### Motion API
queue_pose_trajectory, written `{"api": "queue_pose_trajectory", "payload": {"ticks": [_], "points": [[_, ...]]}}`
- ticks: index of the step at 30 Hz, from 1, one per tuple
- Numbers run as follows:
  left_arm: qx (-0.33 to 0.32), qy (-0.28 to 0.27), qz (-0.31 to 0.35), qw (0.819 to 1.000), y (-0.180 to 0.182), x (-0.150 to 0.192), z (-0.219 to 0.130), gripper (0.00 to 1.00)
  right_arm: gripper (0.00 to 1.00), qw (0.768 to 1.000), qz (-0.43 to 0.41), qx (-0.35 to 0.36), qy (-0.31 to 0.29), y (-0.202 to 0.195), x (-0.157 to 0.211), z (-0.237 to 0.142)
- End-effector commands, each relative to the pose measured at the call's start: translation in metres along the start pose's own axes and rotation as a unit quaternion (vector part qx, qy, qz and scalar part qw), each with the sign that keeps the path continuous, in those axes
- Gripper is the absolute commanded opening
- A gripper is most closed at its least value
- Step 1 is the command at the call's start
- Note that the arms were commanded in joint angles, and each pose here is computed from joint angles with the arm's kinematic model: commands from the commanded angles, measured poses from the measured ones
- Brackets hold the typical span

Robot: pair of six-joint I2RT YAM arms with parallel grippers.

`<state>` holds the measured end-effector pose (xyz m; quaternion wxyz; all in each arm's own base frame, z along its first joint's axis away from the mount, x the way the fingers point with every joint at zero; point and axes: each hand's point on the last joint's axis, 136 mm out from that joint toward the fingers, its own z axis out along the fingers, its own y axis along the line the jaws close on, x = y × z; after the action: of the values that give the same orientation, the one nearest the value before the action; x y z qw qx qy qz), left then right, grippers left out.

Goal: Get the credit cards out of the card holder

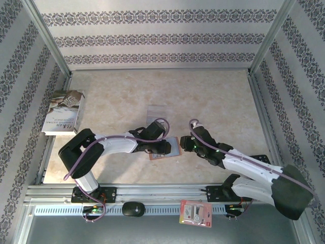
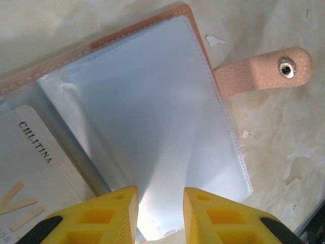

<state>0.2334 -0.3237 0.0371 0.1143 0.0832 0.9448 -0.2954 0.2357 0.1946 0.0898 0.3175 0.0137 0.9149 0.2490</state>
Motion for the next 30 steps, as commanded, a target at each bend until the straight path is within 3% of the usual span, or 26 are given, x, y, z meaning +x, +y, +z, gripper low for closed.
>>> {"api": "queue_pose_trajectory", "payload": {"ticks": [1,7,10,14,20,24,30], "points": [[0.015,-0.015,0.018,1.0,-0.012,-0.005,-0.003,0.31,0.31,1.0,-0.018,-0.013,0.022,0.0,0.01,-0.002],[0.02,0.002,0.013,1.0,-0.007,0.003,0.007,0.3,0.25,0.996,-0.044,-0.062,0.05,0.027,0.01,0.002],[0.019,0.018,0.014,1.0,-0.008,0.005,0.011,0.23,0.21,0.995,-0.049,-0.07,0.058,0.036,0.012,0.007],[0.007,-0.024,0.014,1.0,-0.003,-0.003,-0.011,0.24,0.14,0.993,-0.059,-0.072,0.069,0.046,0.015,0.015],[-0.02,-0.093,0.005,0.995,0.017,-0.014,-0.061,0.34,0.11,0.988,-0.079,-0.084,0.098,0.065,0.027,0.029],[-0.032,-0.091,-0.014,0.995,0.04,-0.007,-0.066,0.34,0.1,0.986,-0.081,-0.071,0.127,0.063,0.045,0.043],[-0.047,-0.077,-0.027,0.996,0.061,0.004,-0.054,0.39,0.07,0.984,-0.069,-0.01,0.163,0.029,0.075,0.058]]}}
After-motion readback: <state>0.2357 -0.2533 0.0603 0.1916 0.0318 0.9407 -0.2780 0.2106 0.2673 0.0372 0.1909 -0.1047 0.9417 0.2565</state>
